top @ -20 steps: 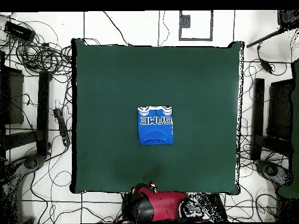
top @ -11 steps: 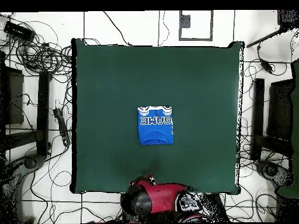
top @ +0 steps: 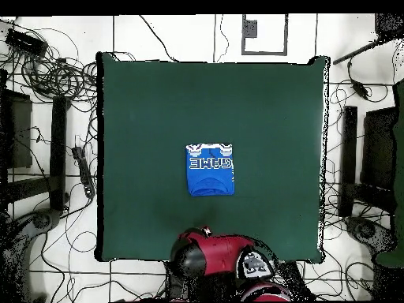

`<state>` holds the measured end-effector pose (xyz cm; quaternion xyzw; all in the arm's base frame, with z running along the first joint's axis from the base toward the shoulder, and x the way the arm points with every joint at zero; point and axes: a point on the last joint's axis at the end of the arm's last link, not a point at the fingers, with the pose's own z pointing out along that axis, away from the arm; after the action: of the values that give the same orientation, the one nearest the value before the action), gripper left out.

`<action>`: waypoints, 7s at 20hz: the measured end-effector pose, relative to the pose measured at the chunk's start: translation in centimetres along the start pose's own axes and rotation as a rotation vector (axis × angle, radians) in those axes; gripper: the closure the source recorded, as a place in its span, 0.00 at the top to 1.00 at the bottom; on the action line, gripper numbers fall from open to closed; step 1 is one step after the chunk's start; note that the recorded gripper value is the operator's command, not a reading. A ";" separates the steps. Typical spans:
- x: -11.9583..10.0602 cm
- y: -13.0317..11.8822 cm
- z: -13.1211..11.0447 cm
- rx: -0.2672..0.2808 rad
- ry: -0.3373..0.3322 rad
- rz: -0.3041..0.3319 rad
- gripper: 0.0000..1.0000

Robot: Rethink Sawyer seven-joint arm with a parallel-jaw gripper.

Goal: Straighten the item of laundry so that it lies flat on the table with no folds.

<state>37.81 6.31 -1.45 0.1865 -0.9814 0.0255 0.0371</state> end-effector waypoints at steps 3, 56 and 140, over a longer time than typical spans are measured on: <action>-1.1 -0.7 0.1 0.010 -0.001 -0.001 1.00; -9.3 -4.0 1.8 0.020 -0.024 -0.003 1.00; -16.2 -9.3 -1.2 -0.031 -0.148 0.021 0.00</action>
<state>56.35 3.68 -1.28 0.1769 -0.9837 -0.0034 -0.0330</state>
